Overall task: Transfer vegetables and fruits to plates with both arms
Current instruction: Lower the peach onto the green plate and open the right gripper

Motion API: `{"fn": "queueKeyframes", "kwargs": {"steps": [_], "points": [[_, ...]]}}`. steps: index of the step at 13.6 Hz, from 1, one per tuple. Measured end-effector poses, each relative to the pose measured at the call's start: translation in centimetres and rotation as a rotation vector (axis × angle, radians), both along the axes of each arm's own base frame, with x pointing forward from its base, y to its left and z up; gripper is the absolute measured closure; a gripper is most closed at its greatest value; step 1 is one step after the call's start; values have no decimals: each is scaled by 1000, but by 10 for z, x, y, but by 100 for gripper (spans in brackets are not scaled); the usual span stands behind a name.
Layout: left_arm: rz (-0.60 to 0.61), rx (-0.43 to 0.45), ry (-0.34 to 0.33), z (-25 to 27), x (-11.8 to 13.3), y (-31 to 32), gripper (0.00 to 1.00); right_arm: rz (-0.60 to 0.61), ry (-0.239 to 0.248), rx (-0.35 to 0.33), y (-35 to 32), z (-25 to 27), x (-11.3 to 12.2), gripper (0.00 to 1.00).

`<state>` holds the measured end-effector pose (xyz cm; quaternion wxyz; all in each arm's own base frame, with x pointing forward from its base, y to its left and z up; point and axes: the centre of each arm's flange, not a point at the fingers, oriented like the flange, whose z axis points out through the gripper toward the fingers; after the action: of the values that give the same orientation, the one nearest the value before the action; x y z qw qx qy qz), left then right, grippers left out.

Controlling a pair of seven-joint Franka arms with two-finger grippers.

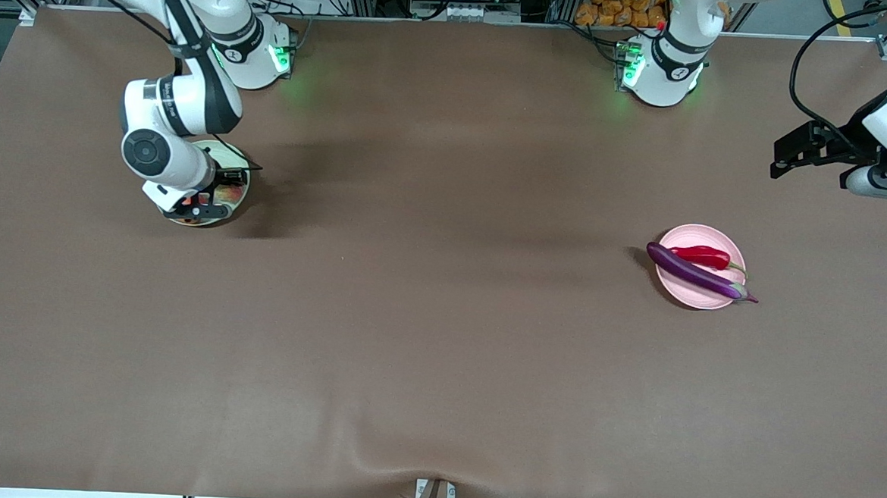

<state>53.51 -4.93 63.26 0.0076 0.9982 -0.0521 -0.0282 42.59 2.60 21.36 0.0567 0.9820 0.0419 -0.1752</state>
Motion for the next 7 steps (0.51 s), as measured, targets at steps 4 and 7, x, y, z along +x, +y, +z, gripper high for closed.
{"fn": "queueKeyframes", "kwargs": {"steps": [4, 7], "points": [[3, -2, 16, -14, 16, 1, 0, -3, 7, 0, -2, 3, 3, 7], [2, 1, 0, -9, 24, 1, 0, -26, -33, 31, 17, 46, 44, 0]]}}
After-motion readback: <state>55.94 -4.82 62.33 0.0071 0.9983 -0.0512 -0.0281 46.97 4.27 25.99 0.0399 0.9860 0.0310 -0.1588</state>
